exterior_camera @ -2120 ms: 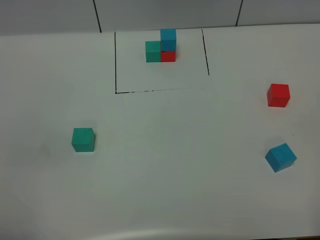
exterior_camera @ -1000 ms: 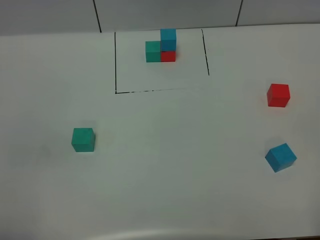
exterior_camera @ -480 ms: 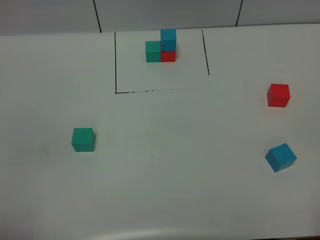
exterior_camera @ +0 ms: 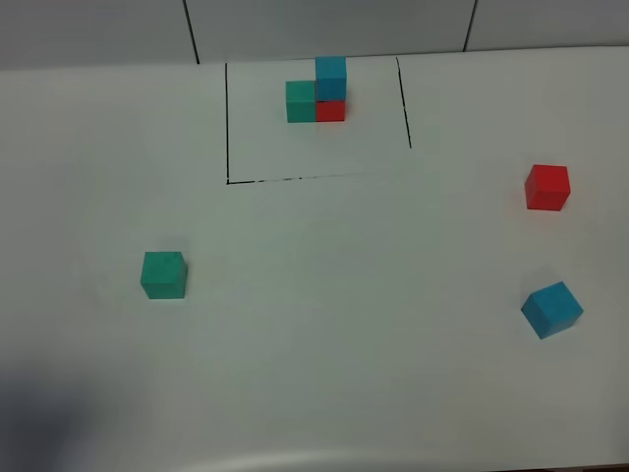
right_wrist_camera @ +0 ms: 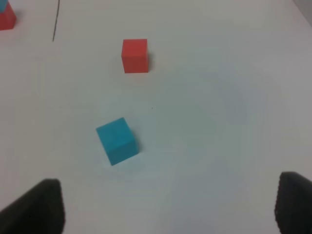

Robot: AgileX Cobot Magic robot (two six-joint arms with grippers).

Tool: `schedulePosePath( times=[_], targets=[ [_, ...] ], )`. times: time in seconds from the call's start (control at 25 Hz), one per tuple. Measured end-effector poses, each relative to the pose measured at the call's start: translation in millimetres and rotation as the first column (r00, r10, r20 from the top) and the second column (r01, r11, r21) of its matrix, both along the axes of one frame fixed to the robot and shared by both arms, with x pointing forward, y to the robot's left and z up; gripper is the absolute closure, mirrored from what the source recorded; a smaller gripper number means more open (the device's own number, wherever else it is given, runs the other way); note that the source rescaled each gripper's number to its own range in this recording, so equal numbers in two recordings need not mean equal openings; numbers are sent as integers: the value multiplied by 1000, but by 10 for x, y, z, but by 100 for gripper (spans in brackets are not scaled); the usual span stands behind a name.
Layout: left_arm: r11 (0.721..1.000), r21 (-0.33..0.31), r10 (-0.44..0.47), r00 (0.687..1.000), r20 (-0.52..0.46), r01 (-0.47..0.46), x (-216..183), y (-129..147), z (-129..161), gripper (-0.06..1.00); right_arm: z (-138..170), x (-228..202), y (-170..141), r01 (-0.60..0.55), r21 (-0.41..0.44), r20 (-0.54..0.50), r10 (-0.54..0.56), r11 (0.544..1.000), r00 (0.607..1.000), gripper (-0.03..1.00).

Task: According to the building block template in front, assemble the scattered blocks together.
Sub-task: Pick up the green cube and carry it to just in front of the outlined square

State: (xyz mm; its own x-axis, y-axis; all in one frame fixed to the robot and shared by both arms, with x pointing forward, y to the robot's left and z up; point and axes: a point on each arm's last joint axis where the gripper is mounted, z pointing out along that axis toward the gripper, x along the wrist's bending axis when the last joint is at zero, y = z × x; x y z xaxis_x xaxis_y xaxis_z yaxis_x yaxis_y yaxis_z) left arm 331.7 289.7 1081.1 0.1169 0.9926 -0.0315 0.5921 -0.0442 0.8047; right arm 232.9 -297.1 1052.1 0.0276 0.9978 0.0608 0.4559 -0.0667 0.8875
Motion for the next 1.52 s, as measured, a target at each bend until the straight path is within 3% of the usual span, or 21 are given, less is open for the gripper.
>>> schedulePosePath(
  times=[0.28,0.52,0.68,0.8,1.04,1.36,1.52],
  targets=[
    [1000,16,5,966,-260,-1,817,-60,-143,1,0,0,0,0,0,0,0,1000,1000,9],
    [993,38,-92,920,-381,115,1370,-337,-421,1,0,0,0,0,0,0,0,1000,1000,9],
    [990,28,-114,891,-439,140,1662,-535,-570,1,0,0,0,0,0,0,0,1000,1000,9],
    [990,36,-103,867,-487,137,1853,-655,-658,1,0,0,0,0,0,0,0,1000,1000,9],
    [985,130,-13,813,-582,109,2160,-877,-823,1,0,0,0,0,0,0,0,1000,1000,9],
    [982,172,70,685,-725,82,2301,-975,-1370,1,0,0,0,0,0,0,0,1000,1000,9],
    [983,175,100,652,-751,51,2336,-993,-1580,1,0,0,0,0,0,0,0,1000,1000,9]
  ],
)
